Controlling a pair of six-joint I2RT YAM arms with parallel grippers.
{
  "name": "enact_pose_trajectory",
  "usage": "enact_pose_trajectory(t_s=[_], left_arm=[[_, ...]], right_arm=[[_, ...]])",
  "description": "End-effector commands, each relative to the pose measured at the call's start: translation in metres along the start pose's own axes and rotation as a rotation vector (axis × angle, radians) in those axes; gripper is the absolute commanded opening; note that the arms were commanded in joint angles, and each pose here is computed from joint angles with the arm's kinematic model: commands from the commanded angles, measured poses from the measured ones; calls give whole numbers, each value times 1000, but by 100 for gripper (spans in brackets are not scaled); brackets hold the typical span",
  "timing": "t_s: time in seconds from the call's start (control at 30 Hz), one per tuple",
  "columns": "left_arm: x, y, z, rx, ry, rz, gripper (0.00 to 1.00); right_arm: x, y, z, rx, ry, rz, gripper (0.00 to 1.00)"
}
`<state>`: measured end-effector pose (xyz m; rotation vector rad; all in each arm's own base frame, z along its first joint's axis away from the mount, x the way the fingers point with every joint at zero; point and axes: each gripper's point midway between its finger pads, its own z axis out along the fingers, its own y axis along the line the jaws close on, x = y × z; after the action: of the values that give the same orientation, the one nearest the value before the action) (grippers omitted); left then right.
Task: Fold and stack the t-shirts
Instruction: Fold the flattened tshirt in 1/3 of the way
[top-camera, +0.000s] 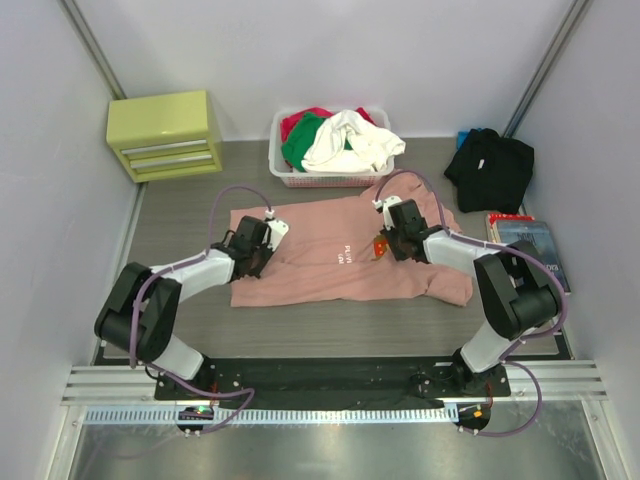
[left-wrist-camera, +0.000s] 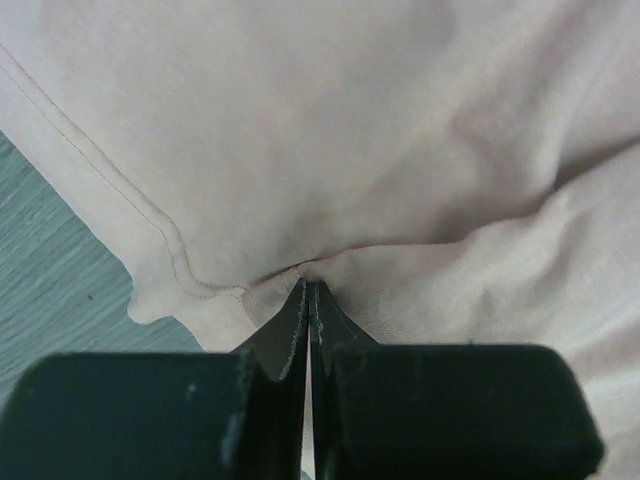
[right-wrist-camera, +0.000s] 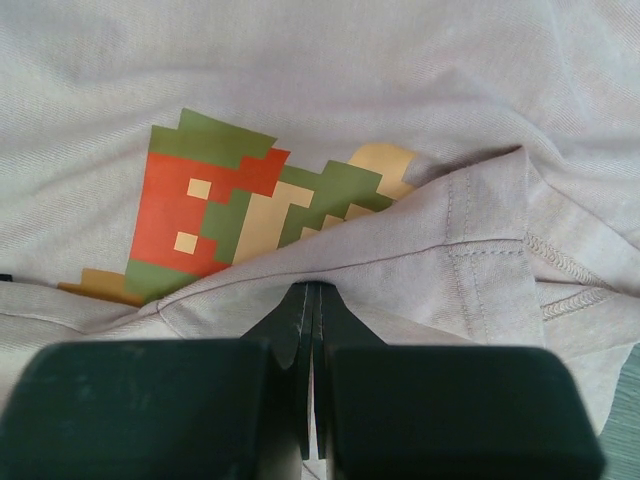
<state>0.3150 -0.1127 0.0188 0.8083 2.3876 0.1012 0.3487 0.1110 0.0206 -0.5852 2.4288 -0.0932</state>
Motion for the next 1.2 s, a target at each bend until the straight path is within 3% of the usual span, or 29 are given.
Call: enact_pose_trajectory(t_s=[0.0,0.13,0.37,0.53,0.63,0.7,0.8,0.83,0.9,0.93,0.97,1.0,1.03,1.07,1.1,1.17], left_arm=[[18,-12,-12,58,-22,49,0],[15,-8,-24,44,-79,79,0],[9,-1,-39,9,-133,88,0],[11,7,-37,-41,-132,85,0],[2,24,-41,-136,-169,61,0],[-11,48,-52,-216,-208,5,0],[-30,86,-68,-216,-283,-165,0],[-31,80,-68,-130,-275,-175,0],[-27,90,-63,-69,-223,-188,0],[-48,101,-73,-46,-246,-179,0],[-41,86,-73,66,-190,-177,0],[-37,89,-64,126,-135,-219,0],[-64,95,-76,200,-179,-234,0],[-65,74,-84,366,-139,-309,0],[-69,79,-88,431,-148,-376,0],[-84,78,-86,538,-127,-441,0]], right_arm=[[35,29,-6,-119,96,-9,1],[27,39,-23,-151,88,-52,1],[9,72,-59,-171,-47,-179,1],[6,67,-73,-162,-112,-189,1],[-9,39,-83,-26,-202,-226,1],[-19,20,-90,18,-247,-163,1],[-41,-25,-107,-39,-345,77,1],[-57,-30,-115,-88,-390,98,1],[-50,-62,-107,-83,-326,178,1],[-74,-75,-120,-114,-355,175,1],[-77,-75,-120,-242,-335,207,1],[-55,-64,-105,-386,-189,281,1],[-84,-74,-117,-457,-224,257,1],[-79,-57,-129,-625,-158,301,1],[-77,-54,-115,-696,-93,328,1],[-105,-69,-119,-686,-122,303,1]])
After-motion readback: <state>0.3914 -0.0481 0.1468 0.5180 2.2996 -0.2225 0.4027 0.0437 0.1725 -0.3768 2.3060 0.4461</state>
